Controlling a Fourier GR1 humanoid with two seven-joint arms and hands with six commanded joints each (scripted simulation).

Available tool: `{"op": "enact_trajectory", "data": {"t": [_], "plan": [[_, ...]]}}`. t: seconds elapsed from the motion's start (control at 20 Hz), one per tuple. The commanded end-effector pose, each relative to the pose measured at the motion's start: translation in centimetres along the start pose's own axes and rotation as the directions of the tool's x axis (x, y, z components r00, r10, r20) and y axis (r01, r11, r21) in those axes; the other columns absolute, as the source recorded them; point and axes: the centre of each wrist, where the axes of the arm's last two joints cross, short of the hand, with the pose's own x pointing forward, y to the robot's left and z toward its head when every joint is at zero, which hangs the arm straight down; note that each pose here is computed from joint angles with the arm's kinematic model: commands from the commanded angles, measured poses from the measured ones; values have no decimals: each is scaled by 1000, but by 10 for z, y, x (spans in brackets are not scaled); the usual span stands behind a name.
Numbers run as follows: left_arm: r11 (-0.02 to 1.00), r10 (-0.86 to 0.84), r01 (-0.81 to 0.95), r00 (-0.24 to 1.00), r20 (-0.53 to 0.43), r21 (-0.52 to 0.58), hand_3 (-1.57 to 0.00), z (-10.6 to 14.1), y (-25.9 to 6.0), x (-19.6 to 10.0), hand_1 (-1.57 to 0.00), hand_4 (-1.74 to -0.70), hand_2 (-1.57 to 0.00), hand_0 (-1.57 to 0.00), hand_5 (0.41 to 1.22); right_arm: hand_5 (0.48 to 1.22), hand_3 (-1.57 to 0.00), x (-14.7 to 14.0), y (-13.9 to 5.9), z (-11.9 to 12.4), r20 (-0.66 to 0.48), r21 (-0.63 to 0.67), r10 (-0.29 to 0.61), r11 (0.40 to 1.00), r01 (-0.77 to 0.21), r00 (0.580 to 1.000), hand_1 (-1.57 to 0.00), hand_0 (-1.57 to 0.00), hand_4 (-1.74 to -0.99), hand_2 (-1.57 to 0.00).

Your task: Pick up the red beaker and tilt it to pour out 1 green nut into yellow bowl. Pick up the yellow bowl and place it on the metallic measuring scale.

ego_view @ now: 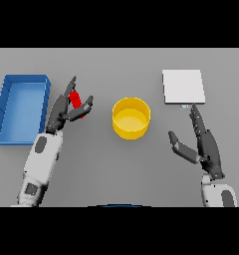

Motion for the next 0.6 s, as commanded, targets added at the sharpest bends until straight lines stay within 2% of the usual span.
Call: {"op": "enact_trajectory", "data": {"t": [0.0,0.1,0.15,0.2,0.25,0.3,0.35,0.4,0.55], "plan": [[999,33,-33,999,16,8,1,-2,-2,-3,1,-1270,1,1,700,643,1,0,1,0,-2,1,3,1000,-3,1000,1,1,-1244,1],[997,68,-69,997,34,23,1,-5,-4,-7,1,-1303,-6,1,719,646,1,-1,1,-2,-5,-4,-1,1000,1,1000,1,1,-1246,1],[996,81,-82,996,28,20,-37,-8,-9,-8,-7,-1328,-54,-4,738,644,1,-1,2,-1,3,-2,-11,1000,11,1000,1,1,-1244,1],[995,97,-98,995,34,28,-133,-8,-11,-8,-94,-1364,-157,-81,761,645,1,2,5,-1,9,0,-6,1000,6,1000,1,1,-1242,1],[994,103,-105,994,40,39,-254,-8,-14,-13,-230,-1401,-287,-207,787,645,1,1,2,0,5,-2,0,1000,0,1000,1,1,-1240,1],[993,104,-106,994,36,57,-518,-11,-18,-12,-406,-1410,-457,-379,874,647,1,-1,1,0,-8,-4,4,1000,-4,1000,1,1,-1236,1],[992,89,-91,996,24,83,-728,-12,-20,-13,-588,-1471,-662,-551,943,648,1,-2,-1,-4,-12,-10,7,1000,-7,1000,1,1,-1237,1],[994,48,-48,999,10,103,-884,-13,-18,-13,-783,-1519,-844,-755,999,648,1,-2,-2,2,5,-6,0,1000,0,1000,1,1,-1239,1],[996,-12,9,1000,27,86,-1108,-18,-21,-7,-1168,-1615,-1199,-1153,1107,650,1,1,1,-1,4,-4,2,1000,-2,1000,1,1,-1241,1]]}}
